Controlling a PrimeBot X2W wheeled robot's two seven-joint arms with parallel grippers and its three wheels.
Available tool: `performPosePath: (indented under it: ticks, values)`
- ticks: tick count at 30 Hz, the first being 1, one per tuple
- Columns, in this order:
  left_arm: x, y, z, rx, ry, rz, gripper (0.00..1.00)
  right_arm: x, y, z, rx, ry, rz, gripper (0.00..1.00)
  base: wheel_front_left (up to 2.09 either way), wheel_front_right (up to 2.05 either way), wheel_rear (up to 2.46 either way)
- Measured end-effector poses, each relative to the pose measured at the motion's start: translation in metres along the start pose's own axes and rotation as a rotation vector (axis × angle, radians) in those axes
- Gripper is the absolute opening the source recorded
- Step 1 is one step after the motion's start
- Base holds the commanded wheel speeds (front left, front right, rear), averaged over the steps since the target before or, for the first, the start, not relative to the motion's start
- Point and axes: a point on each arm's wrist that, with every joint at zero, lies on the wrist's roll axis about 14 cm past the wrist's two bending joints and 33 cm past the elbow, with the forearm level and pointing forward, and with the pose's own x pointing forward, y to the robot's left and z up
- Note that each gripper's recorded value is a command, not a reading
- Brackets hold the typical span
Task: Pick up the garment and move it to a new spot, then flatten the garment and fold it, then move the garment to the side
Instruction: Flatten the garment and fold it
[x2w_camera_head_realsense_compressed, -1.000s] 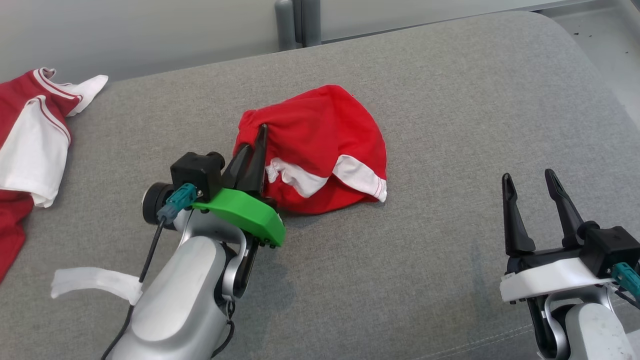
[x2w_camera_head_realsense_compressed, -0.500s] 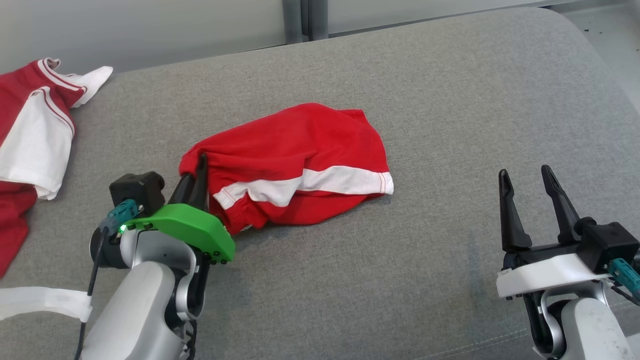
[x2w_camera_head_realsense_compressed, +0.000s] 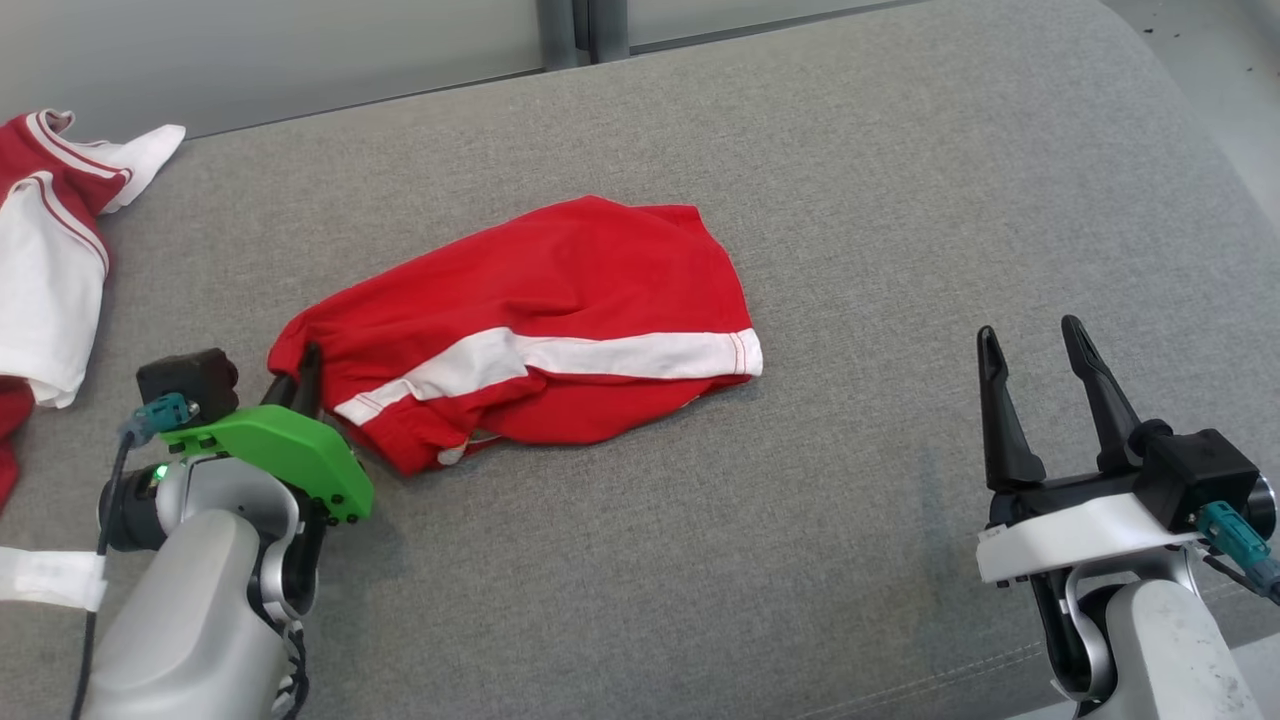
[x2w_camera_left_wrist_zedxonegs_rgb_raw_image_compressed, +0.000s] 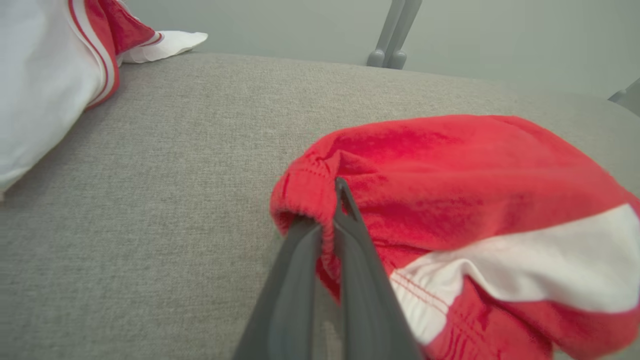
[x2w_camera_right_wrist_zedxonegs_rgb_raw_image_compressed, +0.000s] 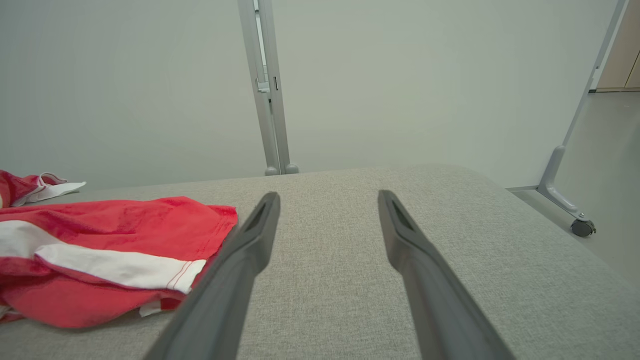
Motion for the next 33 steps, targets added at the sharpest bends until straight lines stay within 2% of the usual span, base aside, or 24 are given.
performPosePath:
  ticks: [9, 11, 12, 23, 33]
  values:
    - [0.005, 0.025, -0.009, 0.025, 0.038, 0.023, 0.0, 0.001, -0.001, -0.003, -0.004, 0.008, -0.003, 1.0, 0.0, 0.0, 0.0]
    - [0.004, 0.026, -0.011, 0.02, 0.032, 0.023, 0.69, 0.001, -0.001, -0.004, -0.003, 0.01, -0.002, 1.0, 0.0, 0.0, 0.0]
    - [0.003, 0.026, -0.012, 0.019, 0.026, 0.021, 1.0, 0.001, -0.001, -0.004, -0.003, 0.01, -0.001, 1.0, 0.0, 0.0, 0.0]
    - [-0.018, 0.034, 0.003, 0.005, -0.096, 0.027, 1.0, 0.003, 0.001, 0.008, -0.006, -0.024, 0.006, 1.0, 0.0, 0.0, 0.0]
    - [-0.058, 0.022, 0.037, 0.018, -0.274, 0.018, 1.0, 0.0, 0.006, 0.025, -0.009, -0.055, 0.021, 1.0, 0.0, 0.0, 0.0]
